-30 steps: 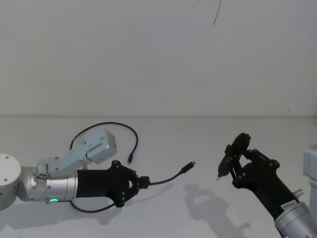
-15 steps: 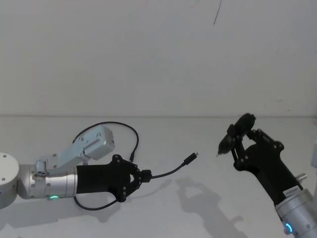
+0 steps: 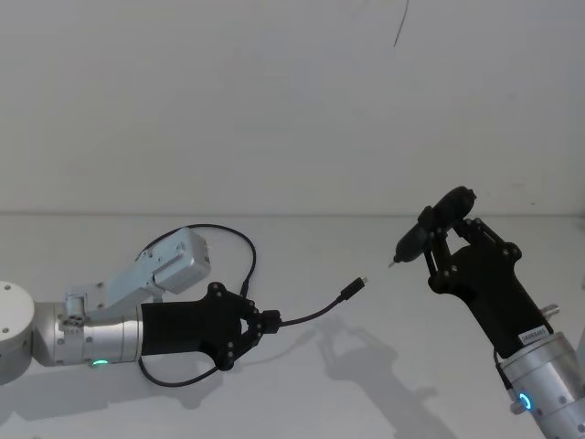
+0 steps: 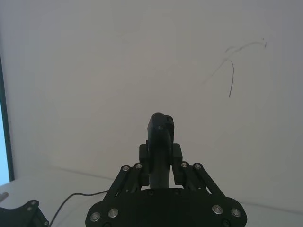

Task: Pick up the data cable with the one hand.

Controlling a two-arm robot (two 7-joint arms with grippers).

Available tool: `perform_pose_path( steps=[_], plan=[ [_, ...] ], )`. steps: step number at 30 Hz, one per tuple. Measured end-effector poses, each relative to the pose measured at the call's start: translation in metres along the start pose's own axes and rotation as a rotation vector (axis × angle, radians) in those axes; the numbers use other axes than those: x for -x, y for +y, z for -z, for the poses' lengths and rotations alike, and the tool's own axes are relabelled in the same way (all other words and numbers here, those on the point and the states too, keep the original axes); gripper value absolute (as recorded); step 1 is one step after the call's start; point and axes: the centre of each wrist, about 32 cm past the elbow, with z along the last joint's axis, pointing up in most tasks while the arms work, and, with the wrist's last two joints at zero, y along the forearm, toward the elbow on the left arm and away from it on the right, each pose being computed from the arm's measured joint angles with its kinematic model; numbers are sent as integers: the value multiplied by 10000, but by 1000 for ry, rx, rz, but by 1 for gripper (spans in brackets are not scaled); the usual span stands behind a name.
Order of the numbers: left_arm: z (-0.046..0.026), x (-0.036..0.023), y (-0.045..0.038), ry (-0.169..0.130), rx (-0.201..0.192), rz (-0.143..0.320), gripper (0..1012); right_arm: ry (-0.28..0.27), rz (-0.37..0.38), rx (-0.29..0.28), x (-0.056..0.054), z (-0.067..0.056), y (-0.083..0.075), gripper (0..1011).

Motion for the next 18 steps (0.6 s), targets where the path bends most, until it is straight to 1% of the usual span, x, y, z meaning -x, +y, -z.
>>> perform_pose_path(
  steps=[5, 12, 18],
  plan=[
    [-1, 1, 0, -1, 2, -1, 33, 42, 2, 7, 0, 17, 25, 263],
    [-3, 0, 1, -2, 4, -1, 34, 100, 1, 32, -3, 36, 44, 263],
    [-3, -1, 2, -2, 4, -1, 34, 127, -2, 46, -1, 42, 50, 263]
  ],
)
